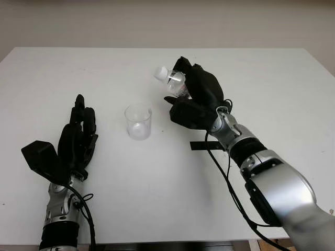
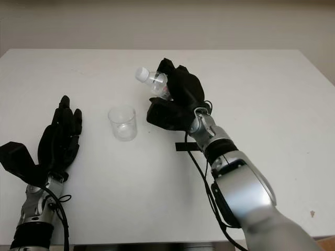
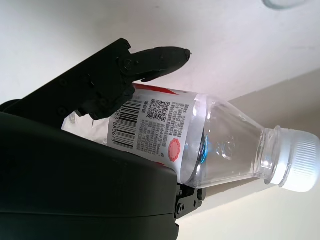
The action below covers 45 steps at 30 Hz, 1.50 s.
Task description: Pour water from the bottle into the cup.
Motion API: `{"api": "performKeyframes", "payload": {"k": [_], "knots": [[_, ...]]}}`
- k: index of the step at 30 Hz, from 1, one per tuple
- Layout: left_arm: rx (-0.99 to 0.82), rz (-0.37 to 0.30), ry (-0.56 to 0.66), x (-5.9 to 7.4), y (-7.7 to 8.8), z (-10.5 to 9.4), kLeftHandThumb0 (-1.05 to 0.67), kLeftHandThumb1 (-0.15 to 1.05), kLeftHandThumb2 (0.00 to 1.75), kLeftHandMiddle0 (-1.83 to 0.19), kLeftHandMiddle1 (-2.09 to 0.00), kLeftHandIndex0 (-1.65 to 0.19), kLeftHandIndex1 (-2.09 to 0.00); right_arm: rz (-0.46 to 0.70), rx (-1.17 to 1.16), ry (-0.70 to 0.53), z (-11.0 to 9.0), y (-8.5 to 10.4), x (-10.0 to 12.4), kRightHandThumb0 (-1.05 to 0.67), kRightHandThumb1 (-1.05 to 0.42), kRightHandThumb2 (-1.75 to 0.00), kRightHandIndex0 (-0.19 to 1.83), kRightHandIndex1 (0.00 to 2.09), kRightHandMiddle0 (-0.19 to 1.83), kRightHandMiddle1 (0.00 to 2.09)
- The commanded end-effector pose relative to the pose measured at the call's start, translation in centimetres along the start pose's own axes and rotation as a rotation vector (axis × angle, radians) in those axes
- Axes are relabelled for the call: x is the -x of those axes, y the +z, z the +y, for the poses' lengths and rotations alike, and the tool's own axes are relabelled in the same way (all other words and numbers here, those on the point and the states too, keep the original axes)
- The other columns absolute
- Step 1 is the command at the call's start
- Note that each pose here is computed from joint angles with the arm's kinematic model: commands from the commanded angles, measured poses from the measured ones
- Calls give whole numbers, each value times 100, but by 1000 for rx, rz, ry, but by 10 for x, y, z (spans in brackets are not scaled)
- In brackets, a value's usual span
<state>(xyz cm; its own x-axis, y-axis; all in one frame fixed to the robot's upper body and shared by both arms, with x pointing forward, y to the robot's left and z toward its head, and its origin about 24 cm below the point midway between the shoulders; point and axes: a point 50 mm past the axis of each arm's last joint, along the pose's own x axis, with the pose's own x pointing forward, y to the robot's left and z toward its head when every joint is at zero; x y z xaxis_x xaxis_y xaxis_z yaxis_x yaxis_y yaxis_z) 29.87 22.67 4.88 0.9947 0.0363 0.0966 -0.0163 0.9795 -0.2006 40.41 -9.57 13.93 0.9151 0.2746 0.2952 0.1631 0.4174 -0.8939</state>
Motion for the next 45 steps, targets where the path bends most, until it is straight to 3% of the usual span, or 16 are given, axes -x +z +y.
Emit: {"api": "performKeyframes", "payload": {"k": [1,9,18,20,21,25,31,38,45], "knots": [[20,61,13,7,-16,-2,-70,105,60,14,-5,16,-5,-39,29,-25,-8,10,-8,-21,-88,-36,125,209,82,209],[41,58,11,7,-20,-5,-69,105,60,16,-5,18,-4,-135,197,0,-5,22,-12,-19,-87,-33,107,209,58,209],[40,50,31,6,-19,-4,-69,105,59,14,-6,15,-6,-247,408,2,-4,26,-12,-22,-97,-12,118,209,39,209],[39,50,31,5,-19,-4,-69,105,59,14,-6,14,-6,-267,445,-7,-4,26,-11,-24,-96,-8,115,209,32,188],[38,49,30,5,-19,-4,-69,105,59,14,-5,14,-6,-282,474,-13,-5,26,-11,-25,-96,-7,114,209,34,182],[38,50,27,4,-19,-4,-70,105,59,15,-5,15,-6,-345,578,-18,-8,27,-12,-28,-95,-6,110,209,34,207],[42,51,18,2,-19,-5,-70,105,58,15,-5,17,-5,-410,750,-52,-13,29,-15,-36,-94,-5,101,209,30,190],[41,51,18,0,-19,-5,-70,105,58,15,-5,17,-5,-439,791,-83,-15,33,-16,-36,-91,-5,105,209,37,175],[47,50,19,0,-20,-7,-70,105,58,15,-5,17,-5,-458,778,-124,-16,36,-16,-38,-92,-5,108,209,36,180]]}}
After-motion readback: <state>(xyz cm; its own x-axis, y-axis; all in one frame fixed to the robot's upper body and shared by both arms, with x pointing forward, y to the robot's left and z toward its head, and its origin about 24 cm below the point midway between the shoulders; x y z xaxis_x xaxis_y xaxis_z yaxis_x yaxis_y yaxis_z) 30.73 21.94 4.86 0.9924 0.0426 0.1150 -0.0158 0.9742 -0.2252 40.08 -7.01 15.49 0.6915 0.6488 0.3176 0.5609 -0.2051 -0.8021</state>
